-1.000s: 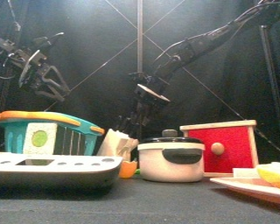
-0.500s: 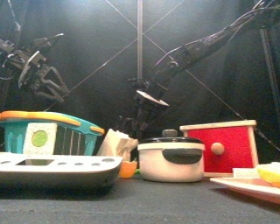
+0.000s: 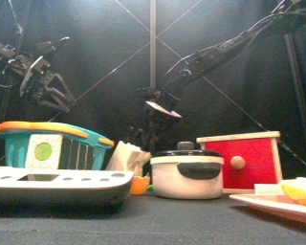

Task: Grab pairing knife

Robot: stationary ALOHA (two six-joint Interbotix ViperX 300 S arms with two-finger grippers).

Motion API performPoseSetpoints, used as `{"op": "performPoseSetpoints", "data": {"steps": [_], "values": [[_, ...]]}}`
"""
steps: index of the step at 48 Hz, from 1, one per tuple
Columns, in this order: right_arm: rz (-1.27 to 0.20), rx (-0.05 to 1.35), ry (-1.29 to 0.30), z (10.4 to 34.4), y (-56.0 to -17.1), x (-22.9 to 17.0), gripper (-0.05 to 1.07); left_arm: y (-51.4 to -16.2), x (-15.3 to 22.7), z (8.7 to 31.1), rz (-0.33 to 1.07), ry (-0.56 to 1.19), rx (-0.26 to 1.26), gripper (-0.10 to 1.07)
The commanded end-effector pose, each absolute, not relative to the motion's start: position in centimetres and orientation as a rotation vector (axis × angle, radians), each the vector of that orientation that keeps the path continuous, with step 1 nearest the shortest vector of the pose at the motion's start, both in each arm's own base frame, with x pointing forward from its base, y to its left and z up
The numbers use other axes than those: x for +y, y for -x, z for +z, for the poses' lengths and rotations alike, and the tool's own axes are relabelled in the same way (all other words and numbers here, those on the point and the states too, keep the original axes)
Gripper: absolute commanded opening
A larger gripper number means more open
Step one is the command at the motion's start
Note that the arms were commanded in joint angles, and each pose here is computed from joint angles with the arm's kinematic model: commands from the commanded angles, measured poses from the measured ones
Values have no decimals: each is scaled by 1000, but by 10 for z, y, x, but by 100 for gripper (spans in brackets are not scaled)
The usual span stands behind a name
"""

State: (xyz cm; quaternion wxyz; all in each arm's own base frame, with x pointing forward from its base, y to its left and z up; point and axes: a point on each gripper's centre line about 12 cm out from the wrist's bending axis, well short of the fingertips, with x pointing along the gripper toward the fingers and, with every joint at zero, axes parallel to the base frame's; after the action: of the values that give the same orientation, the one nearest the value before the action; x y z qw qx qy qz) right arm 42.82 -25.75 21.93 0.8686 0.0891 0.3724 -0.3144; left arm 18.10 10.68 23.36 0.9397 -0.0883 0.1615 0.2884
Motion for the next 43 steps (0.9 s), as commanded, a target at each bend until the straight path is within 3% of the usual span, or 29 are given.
{"op": "performPoseSetpoints", "data": {"steps": [1,18,43], "values": [[-664,722,-174,243,-430,-261,83,-183,108,240,585,175,315,89],[-664,721,-173,244,-431,-260,72,-183,108,240,587,175,314,89],[-668,758,-198,241,-431,-252,46,-183,108,239,588,175,316,89]]}}
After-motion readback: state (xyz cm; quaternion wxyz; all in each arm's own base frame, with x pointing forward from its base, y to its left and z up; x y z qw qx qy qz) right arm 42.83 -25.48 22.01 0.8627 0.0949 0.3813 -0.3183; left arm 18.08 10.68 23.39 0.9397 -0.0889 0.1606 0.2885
